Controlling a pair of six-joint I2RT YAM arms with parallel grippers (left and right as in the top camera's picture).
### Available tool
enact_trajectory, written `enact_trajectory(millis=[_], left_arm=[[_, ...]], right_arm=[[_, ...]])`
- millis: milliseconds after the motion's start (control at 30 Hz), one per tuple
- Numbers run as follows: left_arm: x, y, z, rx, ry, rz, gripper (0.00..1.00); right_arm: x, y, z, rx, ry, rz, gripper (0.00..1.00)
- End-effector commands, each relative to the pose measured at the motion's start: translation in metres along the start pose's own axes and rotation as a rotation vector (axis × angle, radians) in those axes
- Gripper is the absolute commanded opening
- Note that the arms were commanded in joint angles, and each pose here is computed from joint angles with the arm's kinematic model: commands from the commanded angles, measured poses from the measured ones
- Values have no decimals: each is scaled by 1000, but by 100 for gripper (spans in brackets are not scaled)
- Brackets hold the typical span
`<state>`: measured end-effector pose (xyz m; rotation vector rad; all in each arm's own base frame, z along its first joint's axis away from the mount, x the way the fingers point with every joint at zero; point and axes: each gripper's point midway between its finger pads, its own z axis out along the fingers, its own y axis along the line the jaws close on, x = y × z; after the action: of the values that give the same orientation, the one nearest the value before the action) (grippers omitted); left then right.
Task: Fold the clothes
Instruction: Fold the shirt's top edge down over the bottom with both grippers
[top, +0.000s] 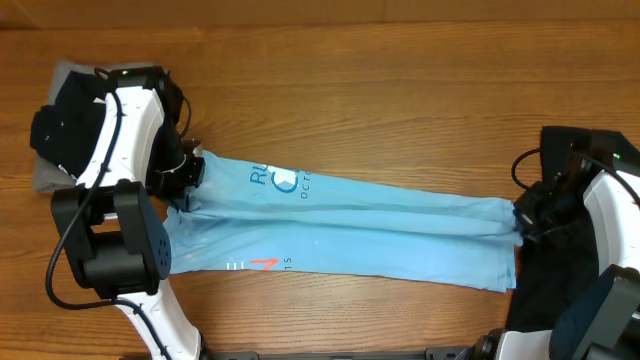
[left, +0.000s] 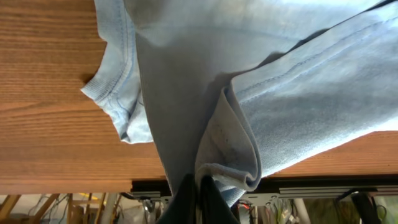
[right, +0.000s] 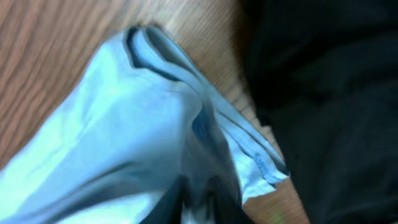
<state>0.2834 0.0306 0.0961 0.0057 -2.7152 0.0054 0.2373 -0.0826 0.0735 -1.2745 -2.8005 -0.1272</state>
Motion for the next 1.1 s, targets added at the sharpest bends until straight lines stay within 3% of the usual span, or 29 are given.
enact_trajectory(millis=[0,33,100,233,367,500,633,800,933,1067], left_arm=[[8,6,0,-4,22,-22,8],[9,8,0,-3,26,-29,16],[10,10,-1,0,27,-37,19],[8,13,-10,11,-9,-49,20],[7,10,-30,26,-80,-46,20],[-4,-34,-61,233,-267,79,23],[-15,-56,-64,220,-317,155,22],[-22,-92,-31,182,-288,240,16],[-33,-80,15,73,-261,87,24],[-61,-76,71,81,-355,78,7]], right_arm=[[-2,-10,-5,42,-29,4,42],[-1,-12,-5,50,-28,4,45],[0,-15,-5,68,-24,5,49],[-6,-11,-10,48,-47,6,48],[-4,20,-20,-115,-18,-111,48],[6,48,-27,-285,23,-208,50],[6,49,-27,-285,22,-208,51],[-1,47,-27,-286,-3,-190,60],[-10,37,-27,-269,-24,-155,66],[-14,32,-27,-269,-29,-133,66]])
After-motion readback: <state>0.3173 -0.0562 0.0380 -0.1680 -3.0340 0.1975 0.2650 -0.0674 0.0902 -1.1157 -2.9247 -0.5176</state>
